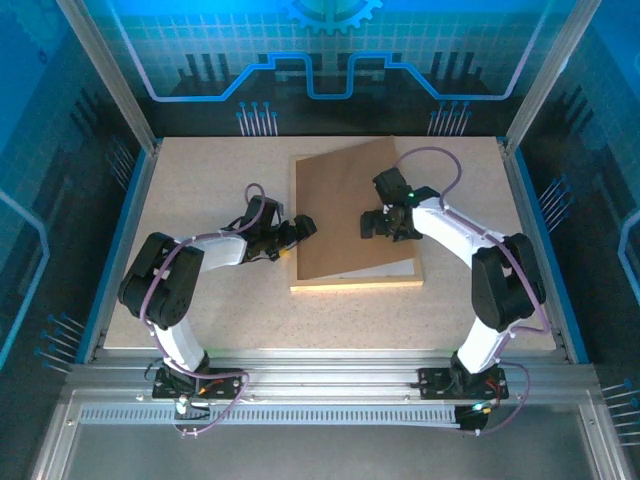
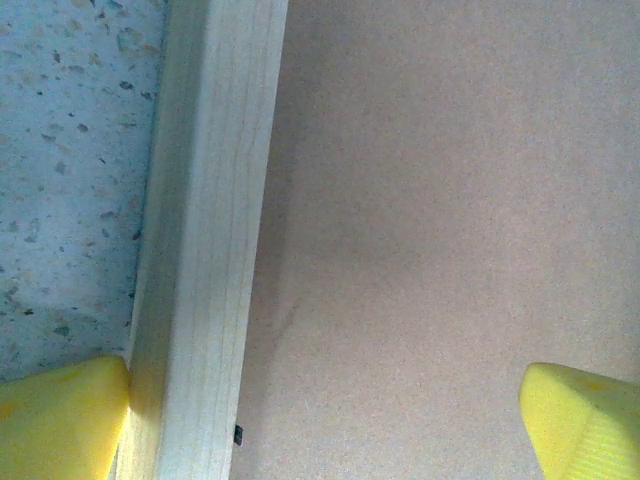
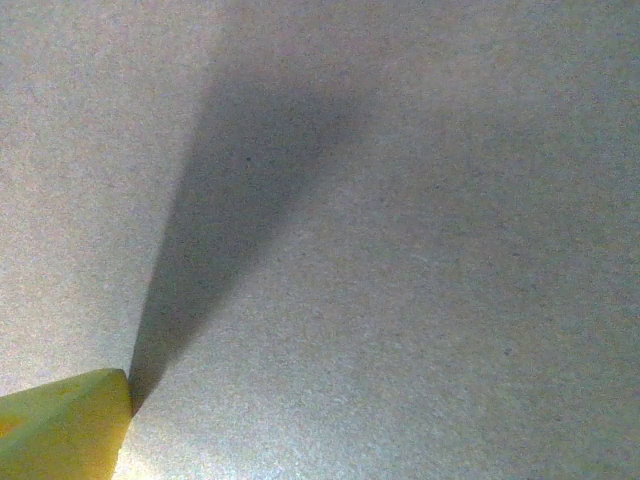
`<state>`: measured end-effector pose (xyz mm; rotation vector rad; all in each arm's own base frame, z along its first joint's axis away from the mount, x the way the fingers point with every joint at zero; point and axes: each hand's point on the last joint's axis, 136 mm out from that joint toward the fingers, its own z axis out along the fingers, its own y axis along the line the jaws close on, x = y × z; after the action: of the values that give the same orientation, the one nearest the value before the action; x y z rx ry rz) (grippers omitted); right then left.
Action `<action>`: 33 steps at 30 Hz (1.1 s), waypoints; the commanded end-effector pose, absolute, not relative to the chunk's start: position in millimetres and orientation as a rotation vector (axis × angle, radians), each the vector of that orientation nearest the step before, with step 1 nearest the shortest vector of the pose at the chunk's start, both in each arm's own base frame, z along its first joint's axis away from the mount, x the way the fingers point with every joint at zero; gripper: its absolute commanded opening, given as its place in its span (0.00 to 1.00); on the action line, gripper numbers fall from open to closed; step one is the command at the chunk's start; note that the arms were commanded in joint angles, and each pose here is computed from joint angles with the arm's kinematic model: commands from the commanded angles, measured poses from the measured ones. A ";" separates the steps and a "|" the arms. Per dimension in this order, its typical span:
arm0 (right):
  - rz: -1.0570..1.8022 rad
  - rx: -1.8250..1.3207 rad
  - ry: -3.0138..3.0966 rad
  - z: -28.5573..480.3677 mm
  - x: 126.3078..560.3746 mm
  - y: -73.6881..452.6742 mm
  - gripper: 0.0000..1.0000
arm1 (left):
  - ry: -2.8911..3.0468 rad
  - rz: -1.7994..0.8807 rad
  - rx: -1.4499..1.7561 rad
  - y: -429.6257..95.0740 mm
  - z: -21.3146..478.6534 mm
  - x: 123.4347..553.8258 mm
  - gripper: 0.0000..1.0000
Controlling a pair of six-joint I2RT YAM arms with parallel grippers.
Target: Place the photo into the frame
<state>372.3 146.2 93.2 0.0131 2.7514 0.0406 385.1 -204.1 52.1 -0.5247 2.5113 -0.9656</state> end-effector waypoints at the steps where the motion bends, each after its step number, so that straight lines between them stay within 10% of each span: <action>1: -0.141 -0.128 2.790 74.3 365.8 147.1 1.00 | 2.492 -1.121 -0.432 -232.6 70.5 383.1 0.99; 33: 0.655 0.257 2.697 75.5 371.7 132.9 1.00 | 2.574 -0.993 -0.424 -221.0 47.3 376.5 0.85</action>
<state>368.0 124.6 57.3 0.2623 2.7549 0.5403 379.8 -208.1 47.0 -0.5040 2.5400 -0.9729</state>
